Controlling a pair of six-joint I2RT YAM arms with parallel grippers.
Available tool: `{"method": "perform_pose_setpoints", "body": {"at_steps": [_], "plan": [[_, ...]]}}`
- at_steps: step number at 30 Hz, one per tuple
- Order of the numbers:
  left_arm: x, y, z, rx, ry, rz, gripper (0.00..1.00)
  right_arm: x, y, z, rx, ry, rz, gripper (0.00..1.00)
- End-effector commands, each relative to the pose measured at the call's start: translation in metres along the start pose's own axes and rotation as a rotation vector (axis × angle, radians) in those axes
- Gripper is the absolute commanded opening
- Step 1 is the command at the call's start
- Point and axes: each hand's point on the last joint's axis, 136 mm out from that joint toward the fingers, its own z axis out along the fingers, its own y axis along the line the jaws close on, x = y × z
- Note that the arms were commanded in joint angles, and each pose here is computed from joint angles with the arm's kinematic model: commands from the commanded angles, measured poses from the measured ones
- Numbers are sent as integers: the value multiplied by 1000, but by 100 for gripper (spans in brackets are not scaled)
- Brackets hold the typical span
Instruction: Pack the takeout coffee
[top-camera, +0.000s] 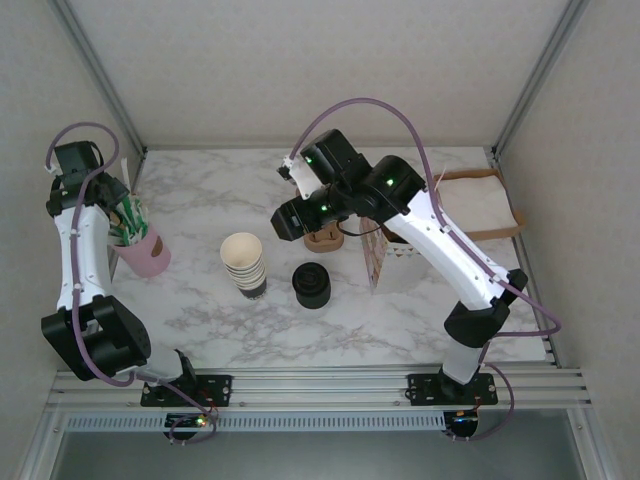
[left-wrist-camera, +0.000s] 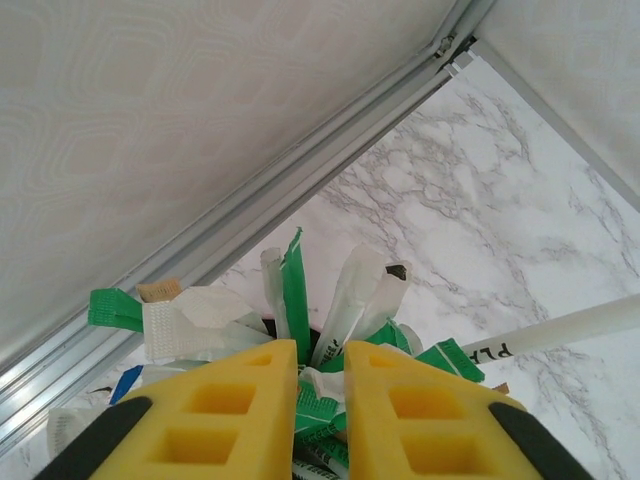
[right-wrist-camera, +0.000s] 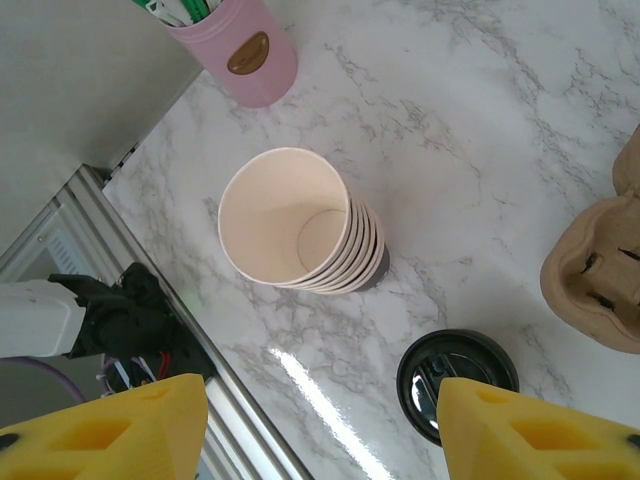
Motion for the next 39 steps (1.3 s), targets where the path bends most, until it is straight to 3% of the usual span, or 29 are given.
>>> {"method": "perform_pose_setpoints", "body": {"at_steps": [1, 7, 15, 16, 19, 24, 27, 33, 39], "plan": [[9, 3, 1, -3, 37, 23, 15, 2, 1, 4, 12, 16, -10, 62], [2, -4, -10, 32, 27, 34, 0, 2, 2, 6, 9, 20, -13, 62], [-11, -11, -30, 72, -10, 32, 1, 1, 1, 8, 11, 23, -16, 62], [-13, -11, -31, 71, -16, 30, 9, 2, 2, 8, 9, 24, -16, 62], [-11, -12, -27, 72, -3, 37, 19, 2, 2, 9, 8, 26, -17, 62], [-2, -16, -12, 74, 54, 64, 33, 1, 2, 10, 7, 27, -14, 62], [4, -22, -7, 90, 77, 80, 35, 1, 3, 10, 6, 26, -16, 62], [14, -29, 7, 89, 118, 109, 30, 0, 3, 12, 4, 30, -14, 62], [12, -30, 8, 82, 111, 109, 17, 0, 2, 13, 6, 33, -15, 62]]}}
